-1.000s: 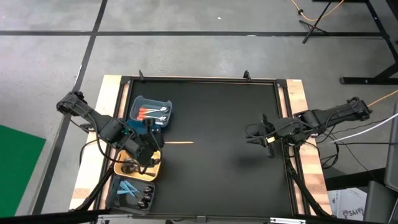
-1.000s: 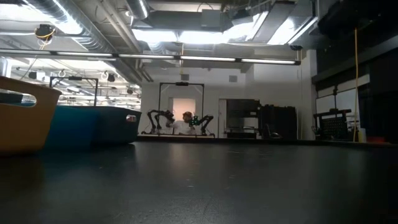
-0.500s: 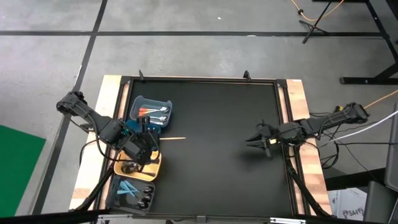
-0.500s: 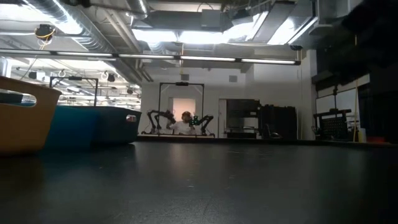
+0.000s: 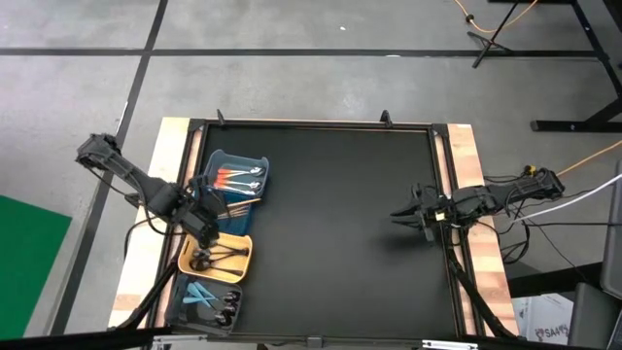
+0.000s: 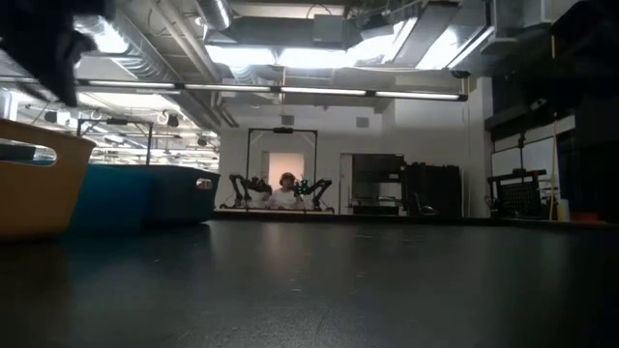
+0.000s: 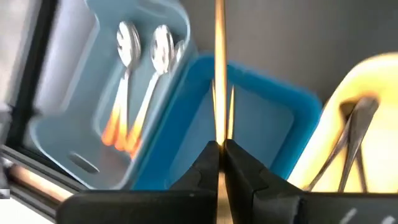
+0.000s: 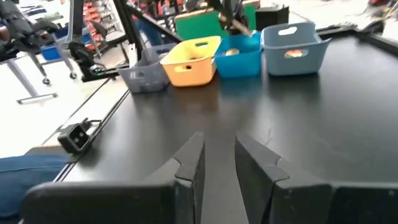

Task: Sort silverware by color (type)
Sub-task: Put the gold spoon into the blue bin

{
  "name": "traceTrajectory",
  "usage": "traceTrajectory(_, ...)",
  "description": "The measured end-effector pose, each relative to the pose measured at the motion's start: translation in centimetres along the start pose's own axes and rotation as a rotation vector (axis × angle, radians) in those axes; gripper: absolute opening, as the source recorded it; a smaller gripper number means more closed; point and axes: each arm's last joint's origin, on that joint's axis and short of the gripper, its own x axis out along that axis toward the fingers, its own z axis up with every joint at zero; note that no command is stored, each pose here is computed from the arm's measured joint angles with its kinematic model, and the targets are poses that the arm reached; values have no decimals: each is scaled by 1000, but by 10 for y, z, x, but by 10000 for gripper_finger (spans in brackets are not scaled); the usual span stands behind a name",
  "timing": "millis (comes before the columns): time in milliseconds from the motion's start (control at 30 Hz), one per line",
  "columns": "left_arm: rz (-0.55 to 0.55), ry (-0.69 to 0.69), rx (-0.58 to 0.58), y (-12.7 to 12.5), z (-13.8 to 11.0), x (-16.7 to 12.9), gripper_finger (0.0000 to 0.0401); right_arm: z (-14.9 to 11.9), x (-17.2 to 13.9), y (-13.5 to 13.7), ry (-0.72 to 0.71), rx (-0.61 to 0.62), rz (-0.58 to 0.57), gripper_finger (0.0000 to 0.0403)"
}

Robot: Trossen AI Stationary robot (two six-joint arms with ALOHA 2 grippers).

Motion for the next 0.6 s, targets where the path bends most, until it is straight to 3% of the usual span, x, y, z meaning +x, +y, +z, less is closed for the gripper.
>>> traceTrajectory(300, -44, 6, -17, 27, -45, 22, 5, 3, -5, -1, -52, -55, -27, 78)
traceTrajectory(600, -81, -28, -84, 37, -47, 15, 5, 2, -6, -3, -52, -55, -70, 79)
